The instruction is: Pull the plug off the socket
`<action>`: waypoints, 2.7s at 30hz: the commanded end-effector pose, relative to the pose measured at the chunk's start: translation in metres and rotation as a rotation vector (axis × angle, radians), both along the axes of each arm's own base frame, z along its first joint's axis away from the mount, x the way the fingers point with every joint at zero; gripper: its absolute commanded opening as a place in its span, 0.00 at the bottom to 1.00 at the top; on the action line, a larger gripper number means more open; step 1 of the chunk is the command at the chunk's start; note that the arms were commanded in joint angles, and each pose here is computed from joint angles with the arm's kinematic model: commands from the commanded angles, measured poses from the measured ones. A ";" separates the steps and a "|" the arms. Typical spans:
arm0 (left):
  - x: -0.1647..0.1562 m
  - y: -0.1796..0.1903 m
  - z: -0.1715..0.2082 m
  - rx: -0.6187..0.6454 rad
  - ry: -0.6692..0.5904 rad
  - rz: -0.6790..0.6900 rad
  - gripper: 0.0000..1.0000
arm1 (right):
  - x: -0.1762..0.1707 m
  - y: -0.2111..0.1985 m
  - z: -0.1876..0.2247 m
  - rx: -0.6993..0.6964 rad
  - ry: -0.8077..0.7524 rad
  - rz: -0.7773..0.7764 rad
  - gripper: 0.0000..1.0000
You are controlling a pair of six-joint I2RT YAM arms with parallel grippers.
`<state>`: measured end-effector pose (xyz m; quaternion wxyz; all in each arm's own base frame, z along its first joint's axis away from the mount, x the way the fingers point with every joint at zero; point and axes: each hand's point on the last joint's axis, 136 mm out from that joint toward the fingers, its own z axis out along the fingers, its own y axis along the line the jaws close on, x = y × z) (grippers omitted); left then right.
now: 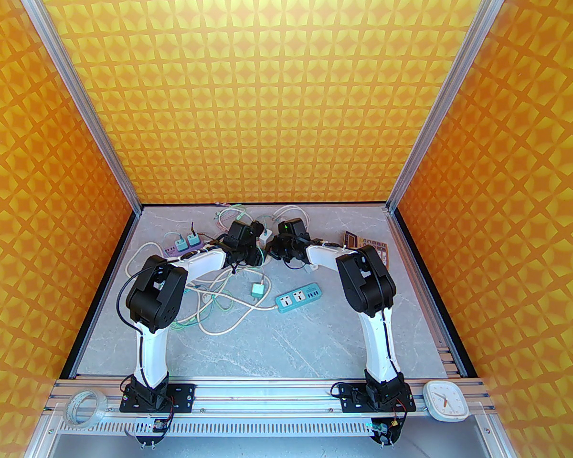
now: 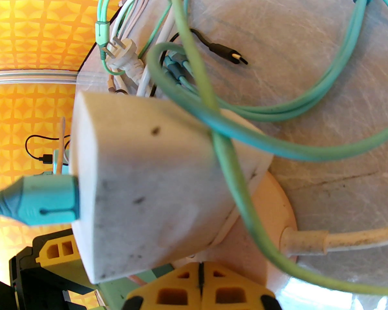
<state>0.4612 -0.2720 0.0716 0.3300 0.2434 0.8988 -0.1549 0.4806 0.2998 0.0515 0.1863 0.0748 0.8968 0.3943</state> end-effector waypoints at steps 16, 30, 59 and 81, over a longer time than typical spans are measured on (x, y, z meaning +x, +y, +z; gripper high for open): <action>0.002 0.002 0.001 0.012 -0.012 -0.064 0.29 | -0.015 -0.017 -0.042 -0.123 0.118 0.002 0.00; 0.000 -0.010 0.014 0.077 -0.066 -0.059 0.28 | -0.024 -0.032 -0.060 -0.221 0.208 -0.029 0.00; 0.001 -0.012 0.021 0.103 -0.066 -0.056 0.28 | -0.026 -0.036 -0.068 -0.261 0.217 -0.007 0.00; 0.004 -0.008 0.041 -0.005 -0.052 -0.041 0.27 | -0.028 -0.039 -0.069 -0.285 0.221 -0.005 0.00</action>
